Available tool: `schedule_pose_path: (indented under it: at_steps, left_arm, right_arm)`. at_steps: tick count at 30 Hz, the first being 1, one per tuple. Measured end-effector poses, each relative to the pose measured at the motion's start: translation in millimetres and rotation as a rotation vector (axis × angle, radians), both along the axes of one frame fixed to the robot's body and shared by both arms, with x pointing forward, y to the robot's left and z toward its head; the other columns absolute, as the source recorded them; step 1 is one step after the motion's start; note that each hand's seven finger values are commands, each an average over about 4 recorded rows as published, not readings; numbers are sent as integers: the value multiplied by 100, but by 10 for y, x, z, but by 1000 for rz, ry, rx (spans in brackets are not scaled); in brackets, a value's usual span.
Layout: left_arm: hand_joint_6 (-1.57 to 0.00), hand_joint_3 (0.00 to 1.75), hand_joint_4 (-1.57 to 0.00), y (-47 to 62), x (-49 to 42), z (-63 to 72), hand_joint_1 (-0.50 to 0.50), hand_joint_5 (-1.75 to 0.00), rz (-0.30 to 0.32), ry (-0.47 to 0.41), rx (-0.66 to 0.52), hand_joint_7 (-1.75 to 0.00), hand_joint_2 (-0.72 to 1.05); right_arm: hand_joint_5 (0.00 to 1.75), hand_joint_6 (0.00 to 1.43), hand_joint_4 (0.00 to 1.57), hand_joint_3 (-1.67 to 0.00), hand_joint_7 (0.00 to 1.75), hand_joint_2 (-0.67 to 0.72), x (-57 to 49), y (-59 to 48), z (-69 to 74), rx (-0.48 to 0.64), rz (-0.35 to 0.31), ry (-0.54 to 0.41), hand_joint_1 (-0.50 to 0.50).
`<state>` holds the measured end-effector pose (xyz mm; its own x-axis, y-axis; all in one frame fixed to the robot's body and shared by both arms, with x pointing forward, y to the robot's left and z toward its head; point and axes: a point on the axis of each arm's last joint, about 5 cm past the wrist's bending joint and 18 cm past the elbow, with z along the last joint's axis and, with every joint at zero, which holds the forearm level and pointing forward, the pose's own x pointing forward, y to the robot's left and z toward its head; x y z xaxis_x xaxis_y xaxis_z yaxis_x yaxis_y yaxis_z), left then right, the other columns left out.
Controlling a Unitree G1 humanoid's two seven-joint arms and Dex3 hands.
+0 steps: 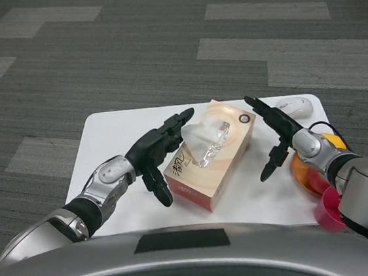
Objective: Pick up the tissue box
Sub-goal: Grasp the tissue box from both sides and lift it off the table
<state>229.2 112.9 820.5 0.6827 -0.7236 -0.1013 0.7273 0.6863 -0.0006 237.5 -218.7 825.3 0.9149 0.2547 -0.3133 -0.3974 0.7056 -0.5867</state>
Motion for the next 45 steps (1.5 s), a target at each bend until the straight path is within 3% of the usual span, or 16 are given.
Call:
schedule_pose_path:
  at_steps: [7, 11, 17, 22, 26, 32, 40, 45]
  left_arm:
    - [0, 9, 0, -8, 5, 5, 50, 0, -6, -2, 2, 0, -37]
    - [0, 9, 0, -8, 6, 5, 50, 0, -7, -2, 3, 0, -37]
    - [0, 9, 0, -11, 7, 7, 50, 0, -8, -3, 3, 0, -37]
    - [0, 9, 0, -13, 11, 9, 50, 0, -10, -3, 5, 0, -37]
    - [0, 9, 0, -17, 15, 12, 50, 0, -13, -3, 8, 0, -37]
    - [0, 9, 0, -21, 18, 14, 50, 0, -17, -4, 10, 0, -37]
    - [0, 9, 0, -38, 22, 19, 50, 0, -31, -7, 16, 0, -37]
    - [0, 9, 0, -43, 22, 20, 50, 0, -35, -8, 18, 0, -33]
  right_arm:
    - [10, 0, 1, -16, 0, 3, -16, 13, -33, -23, -15, 16, -46]
    - [19, 0, 4, -16, 0, 8, -15, 18, -39, -31, -34, 6, -46]
    - [19, 0, 10, -16, 0, 9, 21, 8, -19, -53, -67, -5, -46]
    - [19, 0, 25, -12, 2, 9, 16, -3, -25, -62, -83, -6, -46]
    - [29, 0, 39, -16, 2, 4, 14, -7, -29, -69, -95, -7, -46]
    - [29, 0, 46, -16, 5, -2, 22, 3, -27, -80, -90, -10, -46]
    - [29, 0, 86, -16, 7, -3, 23, 30, -33, -91, -68, -4, -46]
    - [29, 0, 94, -10, 7, -3, 25, 40, -34, -93, -64, -5, -46]
